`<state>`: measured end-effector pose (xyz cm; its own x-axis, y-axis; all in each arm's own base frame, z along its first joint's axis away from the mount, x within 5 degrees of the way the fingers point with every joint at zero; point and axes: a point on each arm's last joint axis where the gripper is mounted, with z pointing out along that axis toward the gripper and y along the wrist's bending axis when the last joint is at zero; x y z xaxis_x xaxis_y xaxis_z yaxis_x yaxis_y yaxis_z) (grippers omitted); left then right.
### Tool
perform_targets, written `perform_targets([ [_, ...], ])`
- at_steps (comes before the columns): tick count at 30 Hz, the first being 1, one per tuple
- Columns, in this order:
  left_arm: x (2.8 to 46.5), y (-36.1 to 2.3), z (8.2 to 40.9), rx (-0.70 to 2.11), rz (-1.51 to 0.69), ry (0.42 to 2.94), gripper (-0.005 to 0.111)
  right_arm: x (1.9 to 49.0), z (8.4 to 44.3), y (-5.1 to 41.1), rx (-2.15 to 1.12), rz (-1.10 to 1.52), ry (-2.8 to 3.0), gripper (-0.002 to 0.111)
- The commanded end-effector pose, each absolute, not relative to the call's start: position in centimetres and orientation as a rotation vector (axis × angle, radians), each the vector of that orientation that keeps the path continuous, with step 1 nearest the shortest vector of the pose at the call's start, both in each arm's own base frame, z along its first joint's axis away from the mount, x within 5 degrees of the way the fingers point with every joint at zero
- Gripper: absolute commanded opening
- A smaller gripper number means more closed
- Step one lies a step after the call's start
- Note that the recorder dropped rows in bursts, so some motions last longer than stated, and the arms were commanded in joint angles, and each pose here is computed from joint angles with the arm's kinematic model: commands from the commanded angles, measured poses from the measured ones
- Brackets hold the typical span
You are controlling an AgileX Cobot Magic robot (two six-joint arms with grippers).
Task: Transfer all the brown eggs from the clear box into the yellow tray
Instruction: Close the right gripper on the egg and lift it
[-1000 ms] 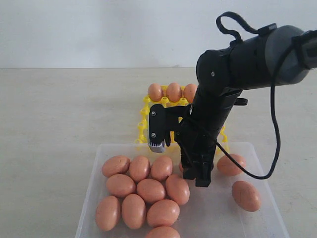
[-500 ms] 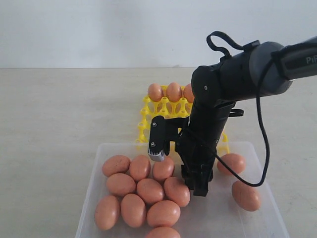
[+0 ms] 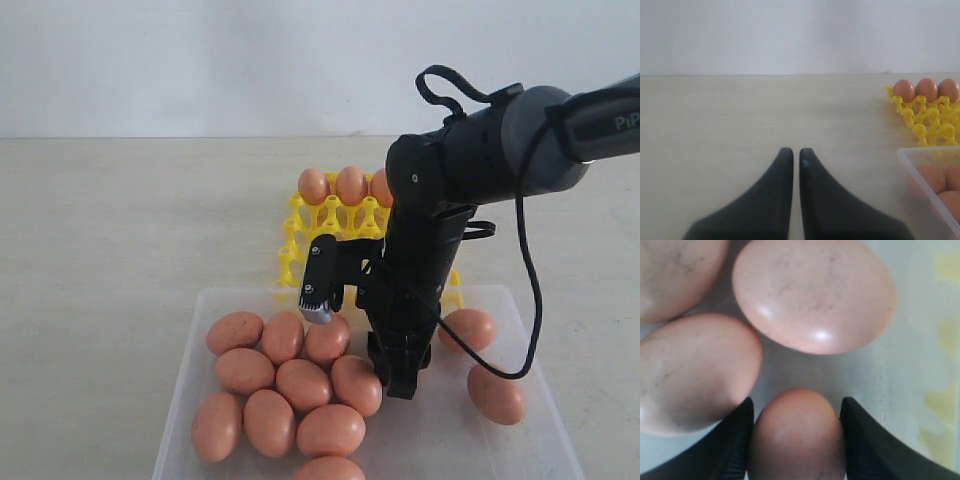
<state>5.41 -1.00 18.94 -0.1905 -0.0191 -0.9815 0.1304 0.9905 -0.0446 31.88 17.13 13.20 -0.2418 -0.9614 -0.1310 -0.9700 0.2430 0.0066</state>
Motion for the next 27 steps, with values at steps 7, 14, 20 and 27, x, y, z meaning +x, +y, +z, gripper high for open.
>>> perform_targets([
  [7, 5.4, -1.0, 18.8, 0.092, -0.140, 1.758, 0.004, 32.2, 16.5, 17.4, -1.470, 0.191, 2.497, 0.000],
  [14, 5.4, -1.0, 18.8, 0.092, -0.140, 1.758, 0.004, 31.6, 20.8, 17.7, -1.276, 0.274, 2.428, 0.000],
  [20, 5.4, -1.0, 18.8, 0.092, -0.140, 1.758, 0.004, 31.3, 25.0, 17.9, -1.012, 0.366, 2.323, 0.000],
  [27, 5.4, -1.0, 18.8, 0.092, -0.140, 1.758, 0.004, 32.6, 29.8, 17.4, -0.491, 0.445, 2.103, 0.000],
])
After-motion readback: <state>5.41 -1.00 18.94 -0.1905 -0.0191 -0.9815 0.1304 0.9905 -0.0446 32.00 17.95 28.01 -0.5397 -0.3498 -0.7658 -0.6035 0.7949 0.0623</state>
